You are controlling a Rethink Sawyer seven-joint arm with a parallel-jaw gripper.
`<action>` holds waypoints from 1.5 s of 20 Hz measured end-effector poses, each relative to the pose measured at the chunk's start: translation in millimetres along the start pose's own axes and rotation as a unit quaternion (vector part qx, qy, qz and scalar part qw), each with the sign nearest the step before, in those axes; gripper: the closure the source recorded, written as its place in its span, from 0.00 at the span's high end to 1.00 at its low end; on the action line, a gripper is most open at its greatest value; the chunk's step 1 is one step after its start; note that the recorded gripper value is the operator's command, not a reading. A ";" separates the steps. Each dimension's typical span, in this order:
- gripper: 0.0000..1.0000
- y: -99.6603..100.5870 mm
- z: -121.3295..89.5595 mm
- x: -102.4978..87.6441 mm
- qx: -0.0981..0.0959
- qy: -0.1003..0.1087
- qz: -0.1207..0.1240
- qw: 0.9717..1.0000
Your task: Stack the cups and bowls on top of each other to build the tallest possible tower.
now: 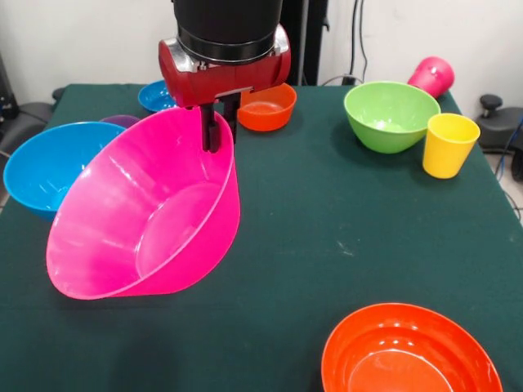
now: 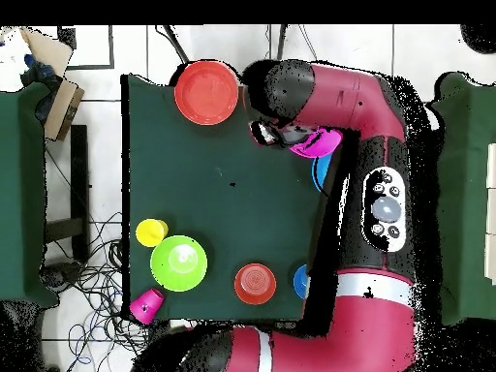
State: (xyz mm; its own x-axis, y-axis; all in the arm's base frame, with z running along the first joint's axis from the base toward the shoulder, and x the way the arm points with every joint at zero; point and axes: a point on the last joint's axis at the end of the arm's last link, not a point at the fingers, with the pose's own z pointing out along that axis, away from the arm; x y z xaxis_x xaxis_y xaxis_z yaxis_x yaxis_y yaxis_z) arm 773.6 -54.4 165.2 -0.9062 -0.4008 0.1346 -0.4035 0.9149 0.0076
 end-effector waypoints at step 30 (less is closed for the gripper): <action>0.00 -1.4 -28.5 17.1 -0.046 -0.022 0.034 0.998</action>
State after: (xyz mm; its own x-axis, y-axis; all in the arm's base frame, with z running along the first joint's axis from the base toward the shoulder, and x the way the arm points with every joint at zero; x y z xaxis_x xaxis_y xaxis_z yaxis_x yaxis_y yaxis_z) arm 762.2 -61.1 195.7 -0.9365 -0.3377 0.0947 -0.3297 0.9397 0.0907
